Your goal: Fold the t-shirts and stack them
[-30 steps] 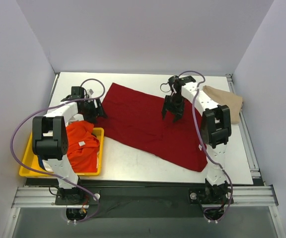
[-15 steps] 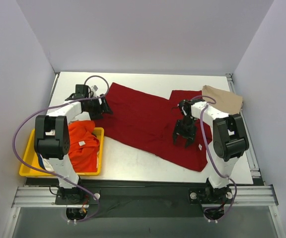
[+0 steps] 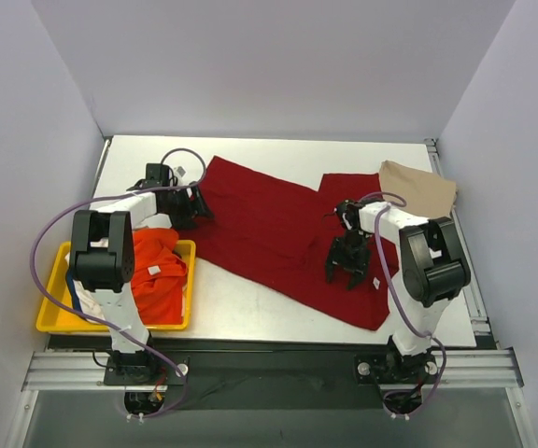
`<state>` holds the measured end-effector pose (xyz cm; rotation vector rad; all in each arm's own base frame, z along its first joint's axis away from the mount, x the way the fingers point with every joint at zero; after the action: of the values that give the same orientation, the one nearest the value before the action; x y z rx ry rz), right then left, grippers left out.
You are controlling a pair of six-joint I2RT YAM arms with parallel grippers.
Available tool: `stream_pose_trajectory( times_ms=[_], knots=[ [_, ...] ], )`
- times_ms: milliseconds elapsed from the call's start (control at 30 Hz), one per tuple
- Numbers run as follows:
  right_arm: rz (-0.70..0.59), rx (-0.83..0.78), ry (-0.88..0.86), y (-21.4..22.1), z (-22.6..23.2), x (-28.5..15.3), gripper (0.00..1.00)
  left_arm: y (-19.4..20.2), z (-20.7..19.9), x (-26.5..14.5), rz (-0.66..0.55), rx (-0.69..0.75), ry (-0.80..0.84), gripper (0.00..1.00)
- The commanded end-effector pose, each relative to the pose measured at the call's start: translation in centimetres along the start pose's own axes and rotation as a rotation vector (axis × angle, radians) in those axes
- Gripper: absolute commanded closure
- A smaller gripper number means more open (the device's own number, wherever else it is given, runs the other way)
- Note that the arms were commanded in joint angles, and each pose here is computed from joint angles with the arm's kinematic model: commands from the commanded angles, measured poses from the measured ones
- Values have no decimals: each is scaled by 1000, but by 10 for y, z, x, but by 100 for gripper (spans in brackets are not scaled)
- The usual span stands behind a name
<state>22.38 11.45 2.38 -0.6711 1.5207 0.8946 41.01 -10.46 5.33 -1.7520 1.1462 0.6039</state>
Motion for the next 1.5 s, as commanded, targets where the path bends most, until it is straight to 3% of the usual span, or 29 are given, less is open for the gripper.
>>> stream_pose_trajectory(
  times_ms=[0,533,900,1200,1467],
  knots=[
    [50,8,104,27,-27,16,45,7,17,-11,4,-6,-92,20],
    [32,25,77,47,-33,11,45,15,18,-31,-5,27,-137,20],
    [-130,12,-54,2,0,-58,45,-42,-26,-54,-171,96,-66,20],
    [-171,-8,-24,-62,22,-51,45,-78,-101,-9,-217,265,172,20],
    [-152,-4,21,-76,21,-31,45,-79,-101,41,-202,251,239,20]
  ],
)
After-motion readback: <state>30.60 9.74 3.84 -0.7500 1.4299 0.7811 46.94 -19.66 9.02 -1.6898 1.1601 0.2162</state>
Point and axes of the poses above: each gripper's point midway between its finger pads, its own x axis out along the fingers, its own z axis along the line the jaws close on, y = z × x, the point moved 2 cm from there along -x, back along the fingers, and after that the axes turned 14 degrees about x, right-handed, at the moved point
